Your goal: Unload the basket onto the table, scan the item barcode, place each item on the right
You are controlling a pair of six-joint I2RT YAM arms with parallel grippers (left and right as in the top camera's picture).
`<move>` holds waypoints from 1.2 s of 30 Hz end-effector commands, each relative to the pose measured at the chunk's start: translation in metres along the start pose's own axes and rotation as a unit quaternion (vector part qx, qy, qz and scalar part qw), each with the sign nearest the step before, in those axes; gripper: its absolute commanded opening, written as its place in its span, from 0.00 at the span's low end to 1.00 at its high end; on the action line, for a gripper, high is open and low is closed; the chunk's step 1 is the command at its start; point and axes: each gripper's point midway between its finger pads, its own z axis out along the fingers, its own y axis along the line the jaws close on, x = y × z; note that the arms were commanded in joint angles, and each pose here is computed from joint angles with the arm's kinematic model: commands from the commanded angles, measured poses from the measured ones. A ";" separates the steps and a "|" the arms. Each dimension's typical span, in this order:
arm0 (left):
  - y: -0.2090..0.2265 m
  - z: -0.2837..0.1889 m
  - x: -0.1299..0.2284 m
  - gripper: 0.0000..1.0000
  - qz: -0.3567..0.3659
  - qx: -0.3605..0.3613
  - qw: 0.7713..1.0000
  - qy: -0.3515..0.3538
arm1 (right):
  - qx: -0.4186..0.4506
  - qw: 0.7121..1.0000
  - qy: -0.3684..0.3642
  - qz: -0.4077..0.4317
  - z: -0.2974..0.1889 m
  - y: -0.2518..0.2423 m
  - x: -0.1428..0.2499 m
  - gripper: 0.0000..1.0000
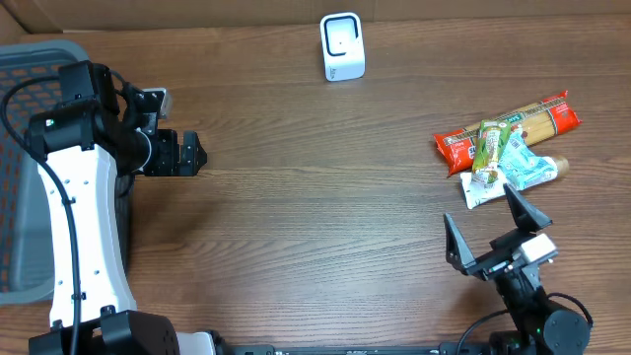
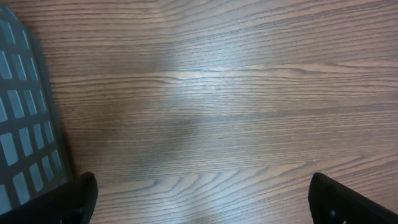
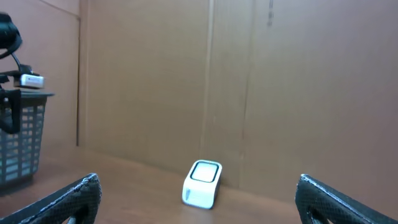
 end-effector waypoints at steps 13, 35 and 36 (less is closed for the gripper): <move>-0.004 -0.003 -0.002 1.00 0.013 0.006 1.000 -0.008 | 0.009 0.989 0.138 0.051 -0.011 0.000 0.071 1.00; -0.004 -0.003 -0.002 0.99 0.013 0.006 1.000 -0.007 | 0.010 0.986 0.156 0.058 -0.013 0.000 0.080 1.00; -0.004 -0.003 -0.002 1.00 0.013 0.006 1.000 -0.007 | 0.010 0.986 0.156 0.058 -0.013 0.000 0.080 1.00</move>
